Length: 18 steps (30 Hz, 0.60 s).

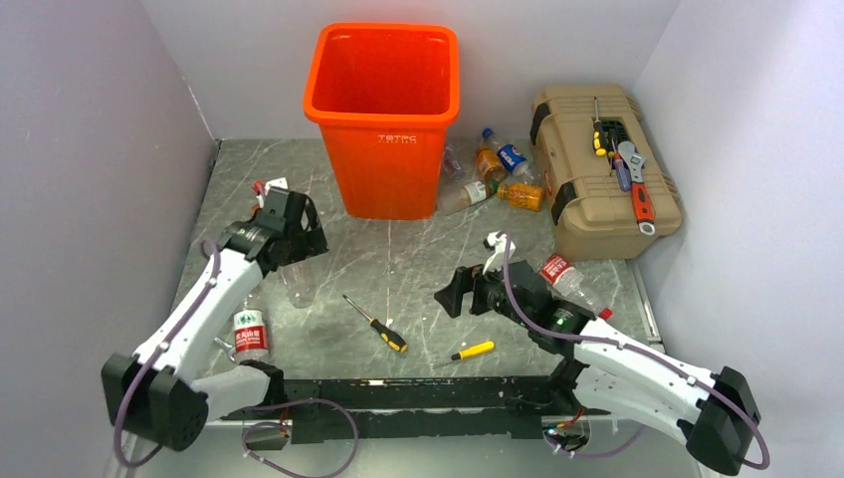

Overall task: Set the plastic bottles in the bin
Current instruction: Pick up the plastic bottle at the center of the board.

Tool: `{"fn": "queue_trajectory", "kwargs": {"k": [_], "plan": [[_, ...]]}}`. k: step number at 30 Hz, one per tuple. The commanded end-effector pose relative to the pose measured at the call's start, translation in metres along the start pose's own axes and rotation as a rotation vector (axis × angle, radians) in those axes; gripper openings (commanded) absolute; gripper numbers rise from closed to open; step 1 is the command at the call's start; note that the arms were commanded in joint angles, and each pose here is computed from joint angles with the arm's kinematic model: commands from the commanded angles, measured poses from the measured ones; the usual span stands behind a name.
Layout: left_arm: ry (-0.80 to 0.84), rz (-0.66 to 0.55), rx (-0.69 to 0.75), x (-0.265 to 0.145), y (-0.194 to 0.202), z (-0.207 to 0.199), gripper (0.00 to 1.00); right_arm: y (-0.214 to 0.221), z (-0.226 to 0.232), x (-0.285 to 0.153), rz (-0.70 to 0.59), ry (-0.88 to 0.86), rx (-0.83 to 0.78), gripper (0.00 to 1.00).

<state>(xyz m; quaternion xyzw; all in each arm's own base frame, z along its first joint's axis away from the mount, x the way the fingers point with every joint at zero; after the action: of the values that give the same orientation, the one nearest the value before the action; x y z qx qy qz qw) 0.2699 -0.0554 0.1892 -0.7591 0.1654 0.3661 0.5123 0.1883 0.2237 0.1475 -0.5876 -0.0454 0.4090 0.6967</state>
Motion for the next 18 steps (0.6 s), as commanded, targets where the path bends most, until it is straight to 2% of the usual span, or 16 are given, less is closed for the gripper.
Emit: {"fn": "queue_trajectory", "kwargs": {"k": [1, 7, 9, 11, 18], "plan": [[-0.147, 0.093, -0.15, 0.015, 0.025, 0.013, 1.0, -0.021, 0.02, 0.003, -0.092, -0.092, 0.045, 0.96], [-0.305, 0.047, -0.113, 0.055, 0.027, 0.027, 0.98, -0.018, 0.018, -0.001, -0.1, -0.096, 0.053, 0.96], [-0.383, 0.087, -0.103, 0.072, 0.034, 0.035, 0.94, -0.022, 0.019, -0.003, -0.112, -0.099, 0.051, 0.96], [-0.471, 0.145, -0.074, 0.086, 0.042, 0.041, 0.94, -0.027, 0.022, -0.006, -0.125, -0.108, 0.04, 0.96], [-0.489, 0.197, -0.049, 0.109, 0.061, 0.042, 0.95, -0.029, 0.018, -0.018, -0.174, -0.109, 0.029, 0.96]]}}
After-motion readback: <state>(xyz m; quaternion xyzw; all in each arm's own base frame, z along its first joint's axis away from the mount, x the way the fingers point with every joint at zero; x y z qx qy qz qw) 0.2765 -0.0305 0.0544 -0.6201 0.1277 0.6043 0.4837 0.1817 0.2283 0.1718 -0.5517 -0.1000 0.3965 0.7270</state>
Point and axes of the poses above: each gripper's point midway between its finger pads, its own x axis out along the fingers, its own z axis along the line the jaws close on, y = z × x, the point moved 1 cm from there along -x, back along the fingers, and after that the axes turned 9 degrees about -x, right-handed, at the moved point
